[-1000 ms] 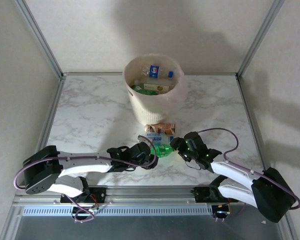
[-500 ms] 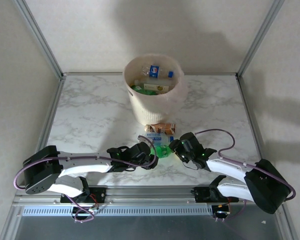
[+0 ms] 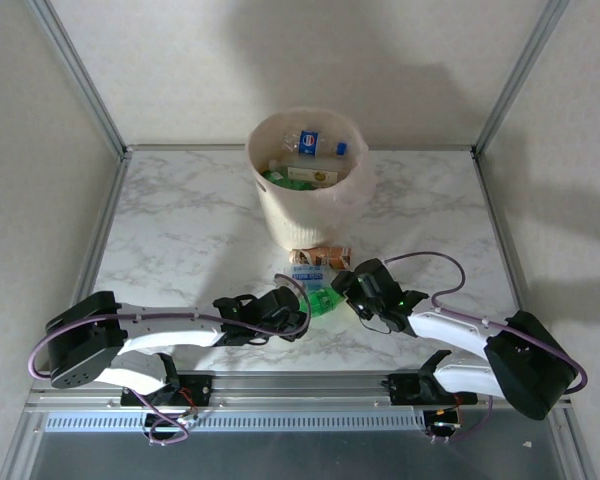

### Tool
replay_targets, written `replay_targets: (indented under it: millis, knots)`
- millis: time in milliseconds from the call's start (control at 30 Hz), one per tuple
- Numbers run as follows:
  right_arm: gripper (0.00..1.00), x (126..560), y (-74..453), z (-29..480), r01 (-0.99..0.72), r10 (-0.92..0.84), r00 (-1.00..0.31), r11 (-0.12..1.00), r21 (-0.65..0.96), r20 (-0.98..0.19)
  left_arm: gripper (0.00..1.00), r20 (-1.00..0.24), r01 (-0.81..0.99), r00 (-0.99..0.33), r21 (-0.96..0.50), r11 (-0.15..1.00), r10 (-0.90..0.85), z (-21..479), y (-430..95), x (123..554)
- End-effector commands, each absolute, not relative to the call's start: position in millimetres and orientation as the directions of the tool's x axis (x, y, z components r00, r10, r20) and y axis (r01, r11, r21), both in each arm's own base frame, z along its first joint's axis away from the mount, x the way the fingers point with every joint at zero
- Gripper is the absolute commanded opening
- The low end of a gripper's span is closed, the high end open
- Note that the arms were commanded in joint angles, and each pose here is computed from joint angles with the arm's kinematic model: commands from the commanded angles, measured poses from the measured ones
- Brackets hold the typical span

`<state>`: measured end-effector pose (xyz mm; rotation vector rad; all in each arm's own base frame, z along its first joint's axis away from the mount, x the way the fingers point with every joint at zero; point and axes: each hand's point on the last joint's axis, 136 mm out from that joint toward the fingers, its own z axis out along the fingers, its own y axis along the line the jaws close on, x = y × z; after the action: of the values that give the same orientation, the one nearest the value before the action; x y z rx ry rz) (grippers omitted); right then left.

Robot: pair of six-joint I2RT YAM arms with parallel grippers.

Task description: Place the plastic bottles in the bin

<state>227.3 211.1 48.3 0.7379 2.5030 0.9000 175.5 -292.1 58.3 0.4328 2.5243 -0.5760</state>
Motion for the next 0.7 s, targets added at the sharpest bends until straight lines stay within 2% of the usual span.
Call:
replay_targets:
  millis: [0, 100, 200, 667]
  knots:
    - [0.65, 230, 213, 54, 0.354, 0.604, -0.777, 0.652, 0.67, -0.178, 0.41, -0.537, 0.389, -0.825, -0.311, 0.867, 0.177, 54, -287, 177]
    - [0.71, 231, 213, 53, 0.36, 0.608, -0.773, 0.656, 0.664, -0.181, 0.38, -0.53, 0.381, -0.829, -0.299, 0.875, 0.18, 49, -285, 178]
    - [0.7, 233, 212, 51, 0.368, 0.608, -0.771, 0.668, 0.647, -0.188, 0.36, -0.523, 0.381, -0.832, -0.293, 0.877, 0.187, 46, -285, 177]
    - [0.35, 242, 224, 52, 0.353, 0.591, -0.783, 0.681, 0.642, -0.196, 0.34, -0.518, 0.396, -0.831, -0.295, 0.87, 0.203, 42, -285, 174]
